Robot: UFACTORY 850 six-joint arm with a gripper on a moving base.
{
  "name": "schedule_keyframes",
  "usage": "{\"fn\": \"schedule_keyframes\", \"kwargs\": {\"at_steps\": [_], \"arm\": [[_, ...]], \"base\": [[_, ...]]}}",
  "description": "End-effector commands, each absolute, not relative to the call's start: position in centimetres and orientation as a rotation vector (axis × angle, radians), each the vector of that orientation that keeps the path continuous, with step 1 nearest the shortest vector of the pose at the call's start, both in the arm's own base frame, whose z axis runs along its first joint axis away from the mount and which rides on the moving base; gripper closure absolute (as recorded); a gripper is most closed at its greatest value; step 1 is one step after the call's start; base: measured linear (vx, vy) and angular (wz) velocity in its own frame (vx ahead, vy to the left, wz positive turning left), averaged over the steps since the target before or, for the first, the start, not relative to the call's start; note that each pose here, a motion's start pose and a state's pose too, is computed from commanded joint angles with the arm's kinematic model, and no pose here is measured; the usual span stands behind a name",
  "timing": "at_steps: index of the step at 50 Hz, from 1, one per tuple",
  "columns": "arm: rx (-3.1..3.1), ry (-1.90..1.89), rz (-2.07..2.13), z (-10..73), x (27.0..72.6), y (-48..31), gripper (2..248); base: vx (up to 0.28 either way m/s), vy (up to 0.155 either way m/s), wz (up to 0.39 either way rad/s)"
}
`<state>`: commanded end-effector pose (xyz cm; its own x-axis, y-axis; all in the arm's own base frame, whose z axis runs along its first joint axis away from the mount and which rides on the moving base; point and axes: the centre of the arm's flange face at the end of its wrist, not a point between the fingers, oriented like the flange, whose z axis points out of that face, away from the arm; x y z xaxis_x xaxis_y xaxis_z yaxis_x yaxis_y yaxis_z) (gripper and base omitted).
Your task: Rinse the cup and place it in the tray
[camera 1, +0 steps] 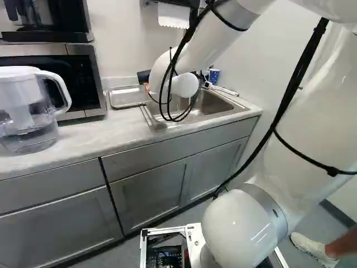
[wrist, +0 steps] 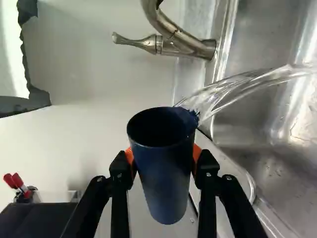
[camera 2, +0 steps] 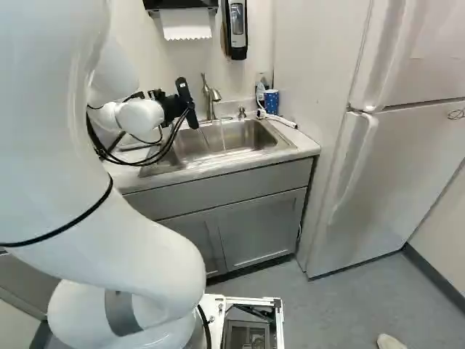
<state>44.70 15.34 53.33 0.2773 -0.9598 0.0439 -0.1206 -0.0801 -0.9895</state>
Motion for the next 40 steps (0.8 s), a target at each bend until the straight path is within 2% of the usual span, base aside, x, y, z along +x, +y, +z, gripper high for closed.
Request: {"fn": "schedule_keyframes", "kwargs": {"at_steps": [40], "arm": [[-1.178, 1.303, -0.679, 53.33, 44.7, 15.34, 125]], "base": [[0.0, 0.0, 0.0]]}}
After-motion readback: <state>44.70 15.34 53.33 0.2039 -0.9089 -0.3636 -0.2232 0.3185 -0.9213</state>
